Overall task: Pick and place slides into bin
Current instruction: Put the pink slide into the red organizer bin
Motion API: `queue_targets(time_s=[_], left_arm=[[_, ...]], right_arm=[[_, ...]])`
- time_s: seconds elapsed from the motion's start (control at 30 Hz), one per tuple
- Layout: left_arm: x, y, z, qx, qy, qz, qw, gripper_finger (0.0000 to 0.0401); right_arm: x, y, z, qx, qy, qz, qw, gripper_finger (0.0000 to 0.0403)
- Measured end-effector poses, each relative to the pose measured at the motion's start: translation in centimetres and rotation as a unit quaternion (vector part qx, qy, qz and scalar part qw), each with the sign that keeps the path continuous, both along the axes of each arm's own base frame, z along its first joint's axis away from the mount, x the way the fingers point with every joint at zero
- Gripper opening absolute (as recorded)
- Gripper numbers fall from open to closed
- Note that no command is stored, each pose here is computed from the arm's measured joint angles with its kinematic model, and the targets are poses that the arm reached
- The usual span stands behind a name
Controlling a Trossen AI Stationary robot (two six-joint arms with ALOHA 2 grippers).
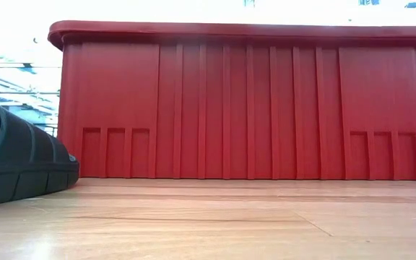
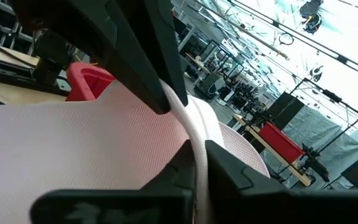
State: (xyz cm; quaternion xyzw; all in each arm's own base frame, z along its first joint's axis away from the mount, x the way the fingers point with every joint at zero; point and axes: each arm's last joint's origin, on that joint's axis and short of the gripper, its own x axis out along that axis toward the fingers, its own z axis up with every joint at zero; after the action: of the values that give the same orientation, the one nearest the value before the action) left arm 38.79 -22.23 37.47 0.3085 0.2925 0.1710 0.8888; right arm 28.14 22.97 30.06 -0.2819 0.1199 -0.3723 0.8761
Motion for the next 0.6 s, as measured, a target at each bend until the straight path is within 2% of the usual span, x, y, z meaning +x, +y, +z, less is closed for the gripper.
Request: queue_targets(time_s=[0.17, 0.27, 0.6], left_arm=[[0.0, -0.1, 0.0, -0.019, 0.012, -0.021, 1.0, 0.0011], [0.0, -0.1, 0.0, -0.03, 0.005, -0.015, 0.999, 0.0024], [-1.2, -0.4, 1.1, -0.044, -0.004, -0.022, 0.999, 0.0139]], right_arm=[[-0.1, 0.1, 0.0, -0.006, 0.006, 0.002, 1.0, 0.0005], [-0.2, 0.3, 0.0, -0.006, 0.006, 0.005, 1.0, 0.0005], [-0.4, 0.5, 0.4, 0.01, -0.01, 0.005, 1.0, 0.0002]])
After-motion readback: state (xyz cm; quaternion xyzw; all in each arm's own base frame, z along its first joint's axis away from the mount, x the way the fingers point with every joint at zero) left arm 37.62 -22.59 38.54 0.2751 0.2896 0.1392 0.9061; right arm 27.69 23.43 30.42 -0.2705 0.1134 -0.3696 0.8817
